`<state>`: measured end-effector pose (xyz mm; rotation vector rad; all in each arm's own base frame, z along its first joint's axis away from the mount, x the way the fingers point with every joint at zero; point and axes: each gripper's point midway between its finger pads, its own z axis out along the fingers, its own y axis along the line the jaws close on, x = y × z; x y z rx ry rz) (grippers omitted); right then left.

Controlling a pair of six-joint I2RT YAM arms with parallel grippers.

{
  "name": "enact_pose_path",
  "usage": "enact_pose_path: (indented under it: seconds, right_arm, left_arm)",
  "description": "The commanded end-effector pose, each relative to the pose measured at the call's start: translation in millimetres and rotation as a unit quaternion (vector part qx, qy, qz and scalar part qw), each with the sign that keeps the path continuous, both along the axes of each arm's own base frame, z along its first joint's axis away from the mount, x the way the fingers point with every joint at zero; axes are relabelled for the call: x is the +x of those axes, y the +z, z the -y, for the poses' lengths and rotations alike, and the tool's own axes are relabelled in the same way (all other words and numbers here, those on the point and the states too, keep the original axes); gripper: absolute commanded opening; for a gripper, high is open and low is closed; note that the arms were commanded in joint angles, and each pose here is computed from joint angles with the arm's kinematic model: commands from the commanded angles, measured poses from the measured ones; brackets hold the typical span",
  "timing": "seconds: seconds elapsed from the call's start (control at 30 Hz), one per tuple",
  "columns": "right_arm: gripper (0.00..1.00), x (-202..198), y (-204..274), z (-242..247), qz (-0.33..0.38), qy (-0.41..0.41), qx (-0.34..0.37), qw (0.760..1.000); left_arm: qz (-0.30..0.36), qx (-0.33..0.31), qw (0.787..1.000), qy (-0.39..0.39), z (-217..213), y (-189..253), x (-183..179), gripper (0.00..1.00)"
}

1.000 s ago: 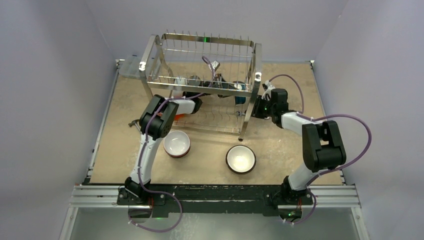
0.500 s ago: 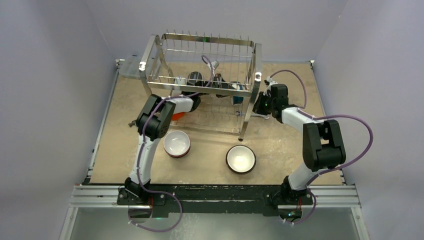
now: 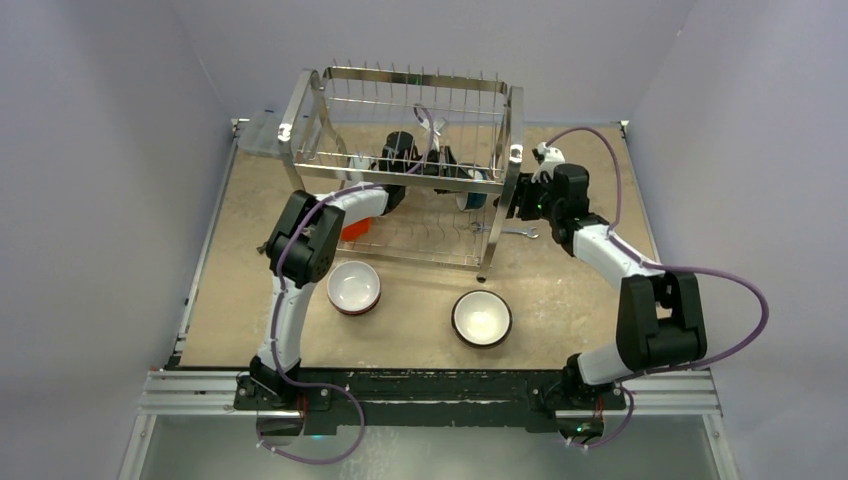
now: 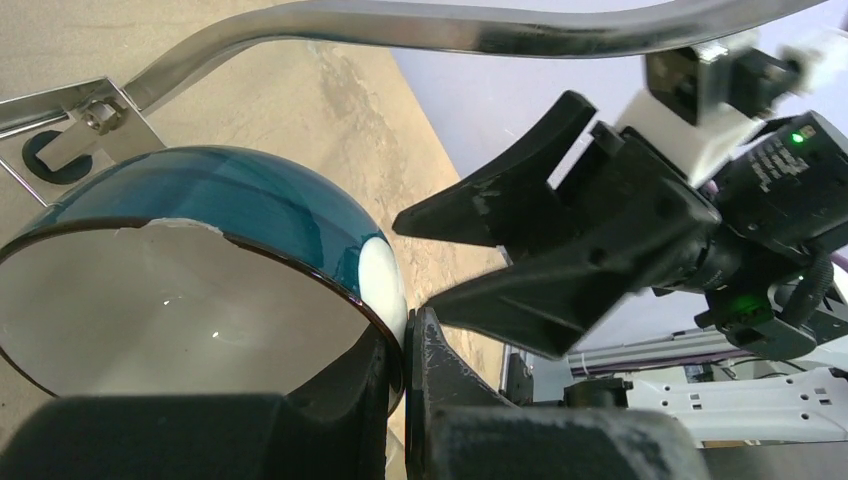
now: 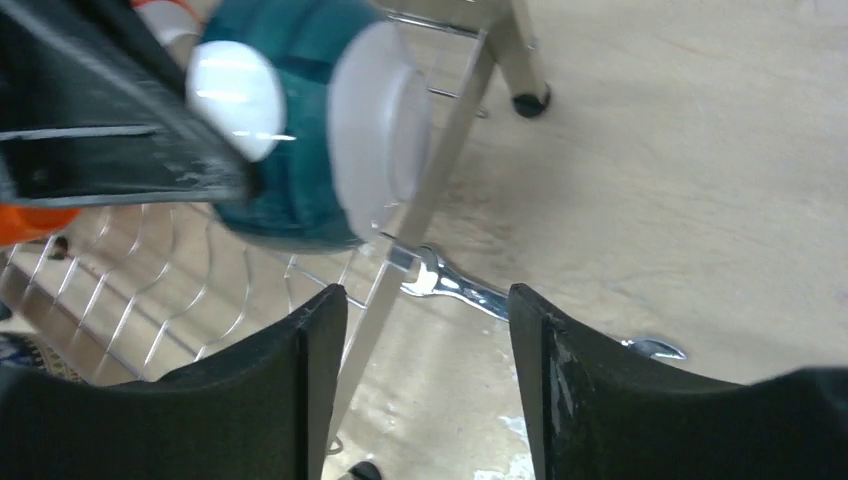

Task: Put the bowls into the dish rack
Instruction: Place the bowl in the dish rack.

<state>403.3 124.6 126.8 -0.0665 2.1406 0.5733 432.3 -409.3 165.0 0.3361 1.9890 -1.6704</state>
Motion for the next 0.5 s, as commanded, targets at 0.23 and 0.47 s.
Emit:
enact_pose_path:
  seconds: [0.23,0.47]
  right_arm:
    - [0.86,-11.9,41.9,-55.3,0.112,0.122,0.013,0.986]
    - [0.99,3.9,63.2,-59.9,0.147,0.068,0.001,0.987]
  left_arm:
    - [0.004,-0.144,0.989,-0.008,-2.5,81.4,-9.2,0.0]
    - [0.002,-0.188,0.982,-0.016,-7.7,108.5,-21.3,0.0]
